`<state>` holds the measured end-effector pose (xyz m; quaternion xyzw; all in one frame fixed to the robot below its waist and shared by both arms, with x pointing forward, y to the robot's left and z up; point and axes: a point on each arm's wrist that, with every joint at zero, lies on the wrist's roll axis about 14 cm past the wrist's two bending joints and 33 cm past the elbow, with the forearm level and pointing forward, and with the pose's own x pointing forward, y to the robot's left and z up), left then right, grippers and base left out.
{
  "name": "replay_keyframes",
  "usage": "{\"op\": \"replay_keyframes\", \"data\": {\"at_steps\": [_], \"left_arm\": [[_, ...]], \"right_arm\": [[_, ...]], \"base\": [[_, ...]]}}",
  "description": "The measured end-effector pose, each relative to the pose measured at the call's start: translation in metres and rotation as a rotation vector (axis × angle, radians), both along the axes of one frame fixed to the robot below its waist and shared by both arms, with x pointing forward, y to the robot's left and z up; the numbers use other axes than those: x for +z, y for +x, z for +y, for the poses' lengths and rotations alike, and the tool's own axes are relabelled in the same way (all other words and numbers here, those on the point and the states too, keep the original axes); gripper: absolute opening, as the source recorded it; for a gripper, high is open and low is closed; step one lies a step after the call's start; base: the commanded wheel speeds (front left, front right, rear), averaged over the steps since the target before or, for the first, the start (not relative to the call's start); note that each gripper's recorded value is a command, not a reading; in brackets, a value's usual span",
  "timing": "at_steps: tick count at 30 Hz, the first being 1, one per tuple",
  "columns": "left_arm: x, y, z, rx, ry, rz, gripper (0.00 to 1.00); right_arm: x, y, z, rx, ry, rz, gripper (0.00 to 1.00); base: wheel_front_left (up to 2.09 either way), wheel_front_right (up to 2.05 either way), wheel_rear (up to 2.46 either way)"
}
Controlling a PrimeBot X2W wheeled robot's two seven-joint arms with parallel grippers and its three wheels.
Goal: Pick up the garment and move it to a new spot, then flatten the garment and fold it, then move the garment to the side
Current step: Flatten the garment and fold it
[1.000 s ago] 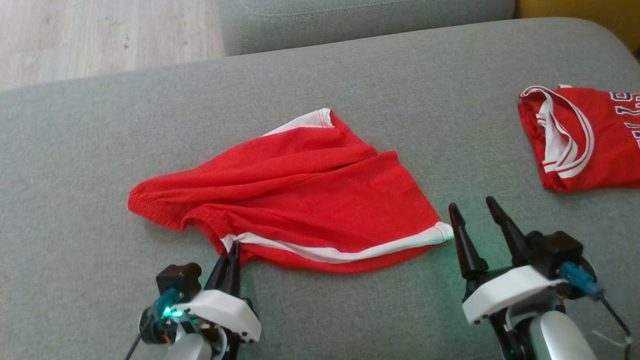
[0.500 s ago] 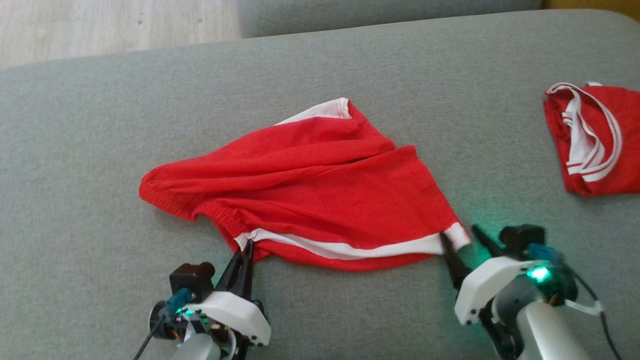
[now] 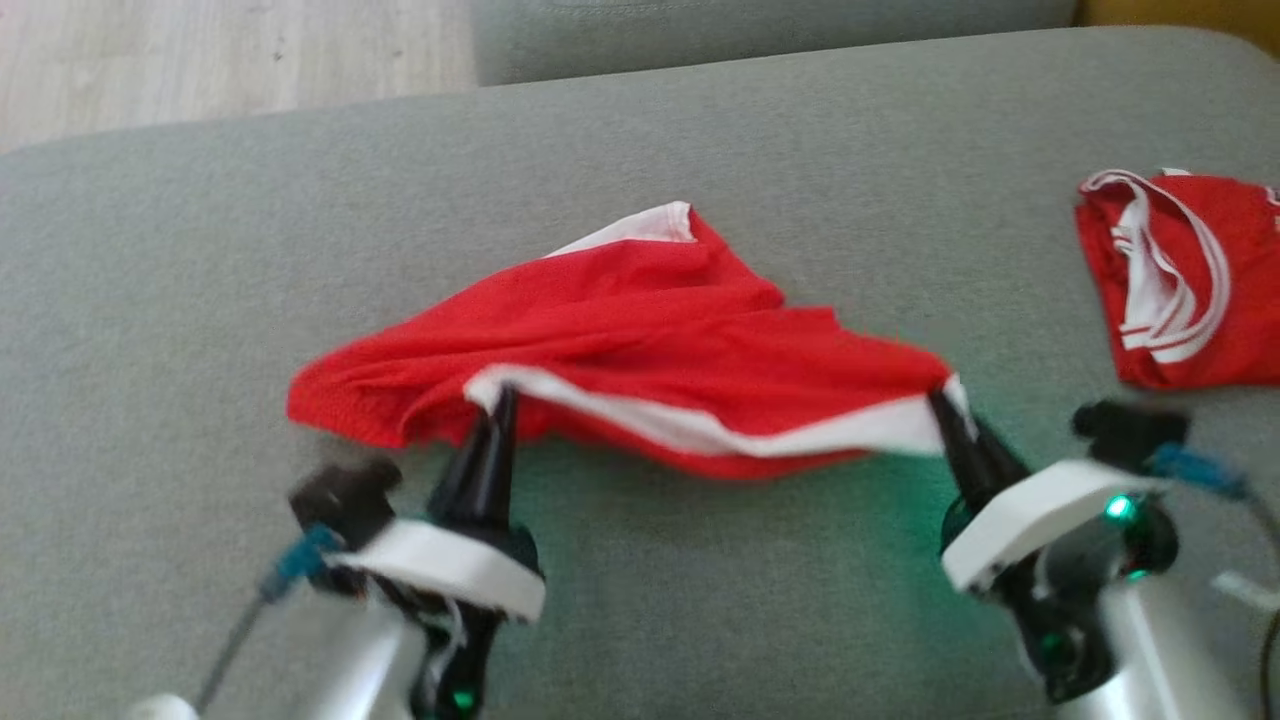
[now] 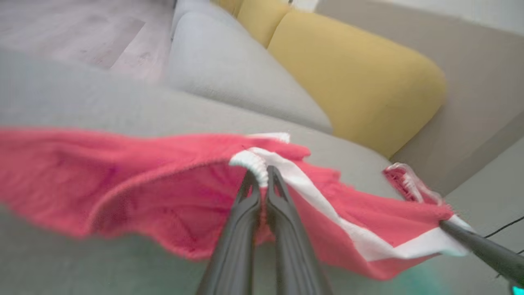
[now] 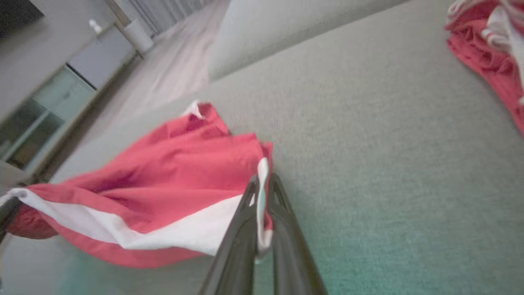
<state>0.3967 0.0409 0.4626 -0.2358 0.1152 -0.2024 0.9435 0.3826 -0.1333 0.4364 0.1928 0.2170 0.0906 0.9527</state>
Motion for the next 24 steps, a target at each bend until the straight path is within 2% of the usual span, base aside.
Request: {"op": "replay_keyframes", "data": {"at_steps": [3,4,7,12,14,15,18,21,24], "left_arm": [[0.045,0.007,-0.006,-0.052,-0.066,-0.083,0.00],[0.045,0.007,-0.006,-0.052,-0.066,-0.083,0.00],[0.086,0.004,-0.014,-0.136,-0.106,-0.144,0.00],[0.143,0.001,-0.020,-0.245,-0.131,-0.219,0.00],[0.160,0.006,-0.022,-0.273,-0.147,-0.233,0.00],[0.166,0.010,-0.023,-0.285,-0.143,-0.241,0.00],[0.173,0.036,-0.017,-0.268,-0.129,-0.247,0.00],[0.162,0.076,-0.011,-0.226,-0.124,-0.212,0.00],[0.150,0.124,-0.006,-0.166,-0.129,-0.199,0.00]], "right_arm": [[0.044,0.008,-0.008,-0.015,0.027,-0.102,0.00],[0.044,0.008,-0.008,-0.015,0.027,-0.102,0.00],[0.092,0.012,-0.019,-0.032,0.034,-0.223,0.00],[0.156,0.011,-0.032,-0.041,0.015,-0.378,0.00],[0.173,0.017,-0.039,-0.047,-0.042,-0.417,0.00],[0.180,0.023,-0.043,-0.048,-0.089,-0.434,0.00],[0.204,0.054,-0.042,-0.027,-0.104,-0.492,0.00],[0.209,0.098,-0.046,-0.003,-0.238,-0.504,0.00],[0.207,0.146,-0.043,0.004,-0.216,-0.518,0.00]], "base": [[0.00,0.00,0.00],[0.00,0.00,0.00],[0.00,0.00,0.00],[0.00,0.00,0.00],[0.00,0.00,0.00],[0.00,0.00,0.00],[0.00,0.00,0.00],[0.00,0.00,0.00],[0.00,0.00,0.00]]}}
